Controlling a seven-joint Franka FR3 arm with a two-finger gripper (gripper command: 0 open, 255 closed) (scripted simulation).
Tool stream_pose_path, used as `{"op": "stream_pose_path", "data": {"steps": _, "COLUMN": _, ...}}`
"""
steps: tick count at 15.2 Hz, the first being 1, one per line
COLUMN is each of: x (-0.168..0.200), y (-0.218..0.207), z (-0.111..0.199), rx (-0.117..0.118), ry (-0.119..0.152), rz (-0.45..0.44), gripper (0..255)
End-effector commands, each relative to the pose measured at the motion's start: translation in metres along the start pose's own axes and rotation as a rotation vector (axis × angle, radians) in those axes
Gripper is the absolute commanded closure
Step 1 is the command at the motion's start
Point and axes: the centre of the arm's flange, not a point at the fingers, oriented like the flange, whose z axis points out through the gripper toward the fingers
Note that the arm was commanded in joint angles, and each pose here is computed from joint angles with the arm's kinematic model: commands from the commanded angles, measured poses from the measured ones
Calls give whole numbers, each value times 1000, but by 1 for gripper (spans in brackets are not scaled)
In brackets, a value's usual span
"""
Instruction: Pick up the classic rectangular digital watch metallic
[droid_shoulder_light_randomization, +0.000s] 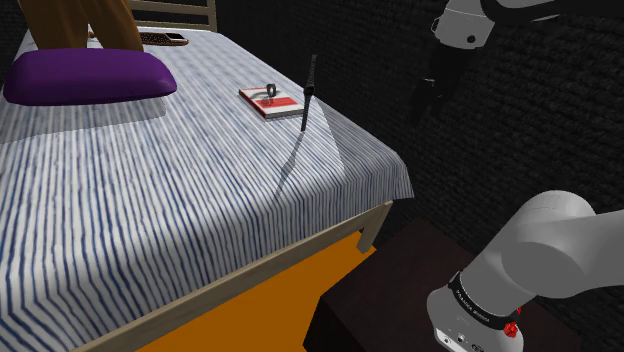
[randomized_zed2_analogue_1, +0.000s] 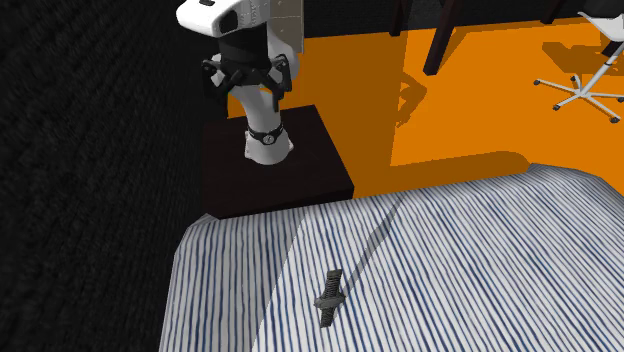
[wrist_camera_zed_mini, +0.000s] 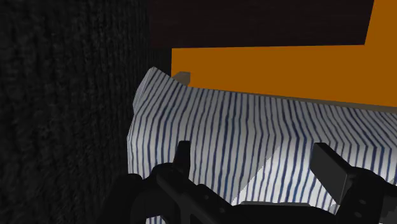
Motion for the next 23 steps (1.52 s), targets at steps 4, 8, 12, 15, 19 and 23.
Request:
{"op": "stream_pose_path", "data": {"steps": 4, "x": 32, "y": -2, "z": -1, "rx": 10, "ry": 47, "rz": -7, "gripper": 0}}
{"op": "stream_pose_path", "data": {"steps": 8, "x": 75, "y": -6, "z": -5, "rx": 24, "ry": 109, "rz": -16, "gripper": 0}}
{"op": "stream_pose_path", "data": {"steps": 12, "x": 117, "y": -9, "z": -11, "rx": 38, "ry": 171, "rz": -25, "gripper": 0}}
{"op": "stream_pose_path", "data": {"steps": 15, "x": 149, "y": -12, "z": -18, "rx": 48, "ry": 218, "rz": -32, "gripper": 0}}
{"op": "stream_pose_path", "data": {"steps": 19, "x": 190, "y": -17, "z": -29, "rx": 61, "ry": 280, "rz": -41, "gripper": 0}}
{"op": "stream_pose_path", "data": {"steps": 23, "x": 230, "y": -21, "z": -42, "rx": 75, "ry": 343, "rz": -50, "gripper": 0}}
